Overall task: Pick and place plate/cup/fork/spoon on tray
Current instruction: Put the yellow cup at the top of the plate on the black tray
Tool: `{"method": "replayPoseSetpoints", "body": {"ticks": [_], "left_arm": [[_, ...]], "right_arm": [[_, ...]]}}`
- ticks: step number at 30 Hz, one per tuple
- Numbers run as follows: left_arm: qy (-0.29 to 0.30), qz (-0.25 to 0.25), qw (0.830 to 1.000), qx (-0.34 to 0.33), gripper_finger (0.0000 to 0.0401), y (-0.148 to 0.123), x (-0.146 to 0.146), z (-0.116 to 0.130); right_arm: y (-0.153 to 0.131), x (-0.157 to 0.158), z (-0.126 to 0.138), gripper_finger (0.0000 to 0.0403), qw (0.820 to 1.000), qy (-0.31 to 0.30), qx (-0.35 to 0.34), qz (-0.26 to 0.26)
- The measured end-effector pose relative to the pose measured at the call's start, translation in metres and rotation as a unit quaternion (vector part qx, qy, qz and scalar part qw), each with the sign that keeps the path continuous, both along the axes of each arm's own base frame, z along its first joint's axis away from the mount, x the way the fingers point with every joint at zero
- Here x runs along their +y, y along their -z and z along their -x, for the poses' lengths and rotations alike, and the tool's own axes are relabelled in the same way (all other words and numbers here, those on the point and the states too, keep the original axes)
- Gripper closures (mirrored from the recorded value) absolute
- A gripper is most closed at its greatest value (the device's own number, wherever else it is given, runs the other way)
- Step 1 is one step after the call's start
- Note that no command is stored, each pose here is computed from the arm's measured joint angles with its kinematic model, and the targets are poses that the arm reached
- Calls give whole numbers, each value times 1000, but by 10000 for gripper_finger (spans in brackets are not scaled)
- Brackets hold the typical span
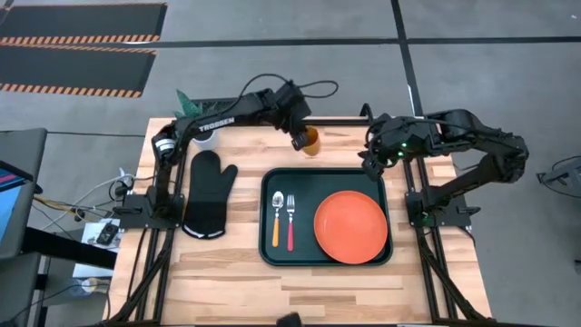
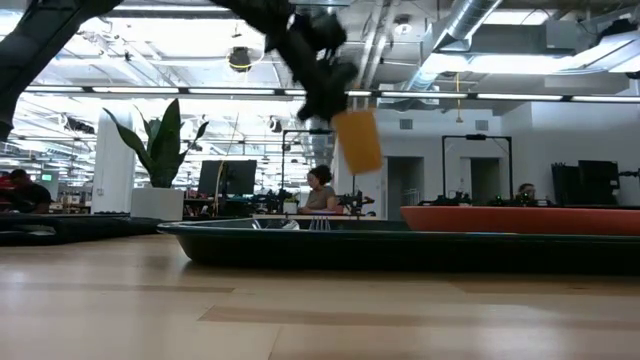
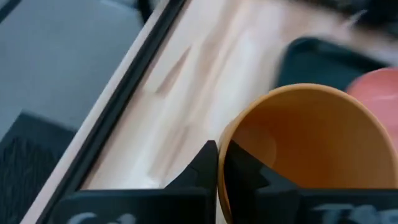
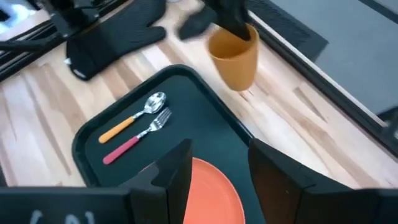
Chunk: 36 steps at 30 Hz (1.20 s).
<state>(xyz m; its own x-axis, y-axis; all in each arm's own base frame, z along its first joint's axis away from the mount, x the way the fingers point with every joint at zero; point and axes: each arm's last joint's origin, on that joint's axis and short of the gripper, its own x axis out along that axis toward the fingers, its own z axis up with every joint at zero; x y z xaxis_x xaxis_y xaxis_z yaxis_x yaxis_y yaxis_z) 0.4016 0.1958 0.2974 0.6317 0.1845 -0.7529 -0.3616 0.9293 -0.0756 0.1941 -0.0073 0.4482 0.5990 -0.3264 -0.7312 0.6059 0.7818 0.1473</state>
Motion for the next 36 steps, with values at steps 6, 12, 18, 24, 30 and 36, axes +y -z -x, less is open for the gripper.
{"method": "replayPoseSetpoints", "body": {"ticks": [6, 12, 18, 24, 30, 36], "left_arm": [[69, -26, 997, -4, 400, -25, -40, -40], [88, 14, 995, 41, 401, 23, -46, -77], [75, 30, 991, 104, 401, 68, -42, -85], [82, 42, 991, 99, 401, 74, -44, -88], [88, 17, 992, 83, 401, 72, -49, -94], [107, 13, 990, 95, 401, 81, -60, -98]], "right_arm": [[-2, -1, 16, 223, 999, 32, 2, -5], [-8, -1, 28, 223, 999, 36, -20, -11], [-9, 2, 32, 223, 999, 29, -26, -12], [-9, 2, 31, 223, 999, 34, -22, -9], [-8, 2, 31, 223, 999, 35, -19, -7], [-8, 2, 31, 223, 999, 38, -20, -9]]}}
